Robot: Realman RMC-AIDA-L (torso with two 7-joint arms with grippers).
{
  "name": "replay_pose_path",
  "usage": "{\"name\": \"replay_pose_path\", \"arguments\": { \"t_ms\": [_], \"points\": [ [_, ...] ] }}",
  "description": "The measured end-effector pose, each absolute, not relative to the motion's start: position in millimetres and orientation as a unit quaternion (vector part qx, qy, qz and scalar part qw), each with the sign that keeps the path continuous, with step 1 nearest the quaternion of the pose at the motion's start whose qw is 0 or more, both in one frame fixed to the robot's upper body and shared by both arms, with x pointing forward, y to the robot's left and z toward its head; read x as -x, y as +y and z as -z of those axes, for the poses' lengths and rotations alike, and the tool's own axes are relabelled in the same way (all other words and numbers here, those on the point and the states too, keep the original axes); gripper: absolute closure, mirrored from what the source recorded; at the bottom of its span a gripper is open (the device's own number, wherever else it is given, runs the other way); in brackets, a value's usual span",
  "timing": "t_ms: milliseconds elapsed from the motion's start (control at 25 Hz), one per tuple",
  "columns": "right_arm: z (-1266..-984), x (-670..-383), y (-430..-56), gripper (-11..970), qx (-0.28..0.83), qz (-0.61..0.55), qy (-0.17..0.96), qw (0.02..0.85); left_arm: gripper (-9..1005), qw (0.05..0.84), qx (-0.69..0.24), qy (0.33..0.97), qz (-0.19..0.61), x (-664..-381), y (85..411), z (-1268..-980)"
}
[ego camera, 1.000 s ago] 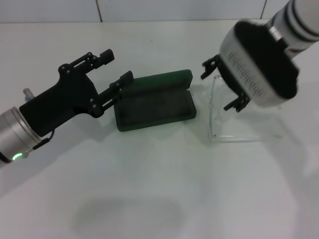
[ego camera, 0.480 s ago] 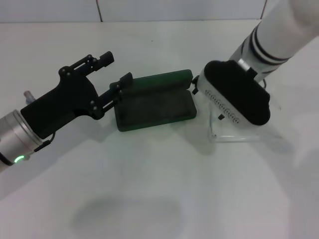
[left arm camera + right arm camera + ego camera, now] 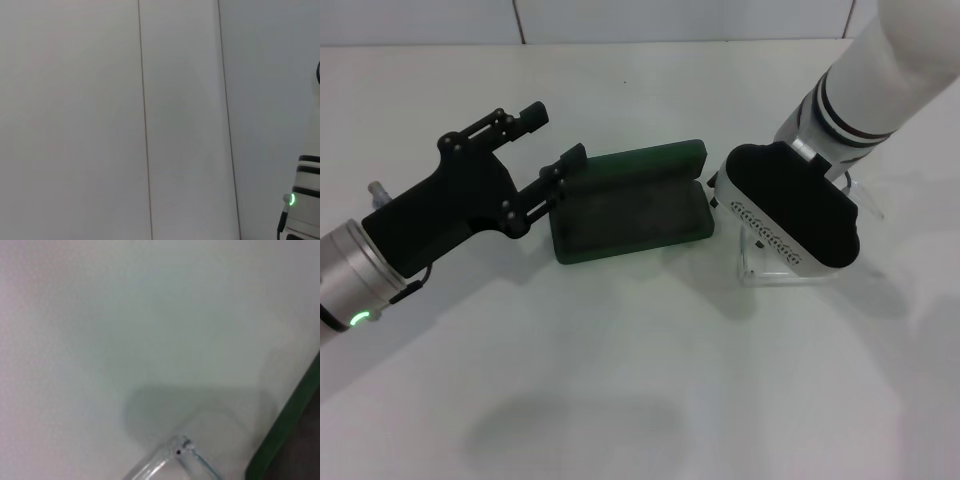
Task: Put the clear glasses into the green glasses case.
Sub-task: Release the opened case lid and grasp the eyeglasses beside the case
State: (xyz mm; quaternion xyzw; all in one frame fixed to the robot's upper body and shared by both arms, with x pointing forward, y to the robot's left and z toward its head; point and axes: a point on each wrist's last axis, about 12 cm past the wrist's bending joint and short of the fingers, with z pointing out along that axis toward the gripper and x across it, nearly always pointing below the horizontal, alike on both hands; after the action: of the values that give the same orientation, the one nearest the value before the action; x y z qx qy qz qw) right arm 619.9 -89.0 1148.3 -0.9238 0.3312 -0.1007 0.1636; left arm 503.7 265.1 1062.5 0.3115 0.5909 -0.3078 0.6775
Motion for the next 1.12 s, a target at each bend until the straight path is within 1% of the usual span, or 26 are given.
{"name": "replay_pose_path", "arguments": {
  "t_ms": [160, 320, 800, 920, 1120],
  "points": [
    [-1143, -622, -87, 243, 0.922, 0.107, 0.331, 0.167, 396, 0.677, -0.315, 0.59, 0.307, -505, 263, -1061],
    [-1138, -622, -84, 273, 0.924, 0.107, 0.328, 0.164, 398, 0.676, -0.316, 0.59, 0.308, -506, 261, -1061],
    [-1139, -623, -85, 365, 0.921, 0.108, 0.337, 0.164, 396, 0.678, -0.315, 0.59, 0.306, -505, 262, -1060],
    [-1140, -624, -86, 546, 0.919, 0.108, 0.344, 0.162, 396, 0.678, -0.315, 0.59, 0.305, -505, 262, -1060],
    [-1145, -624, -86, 769, 0.914, 0.095, 0.357, 0.17, 397, 0.678, -0.314, 0.591, 0.305, -505, 262, -1060]
  ]
}}
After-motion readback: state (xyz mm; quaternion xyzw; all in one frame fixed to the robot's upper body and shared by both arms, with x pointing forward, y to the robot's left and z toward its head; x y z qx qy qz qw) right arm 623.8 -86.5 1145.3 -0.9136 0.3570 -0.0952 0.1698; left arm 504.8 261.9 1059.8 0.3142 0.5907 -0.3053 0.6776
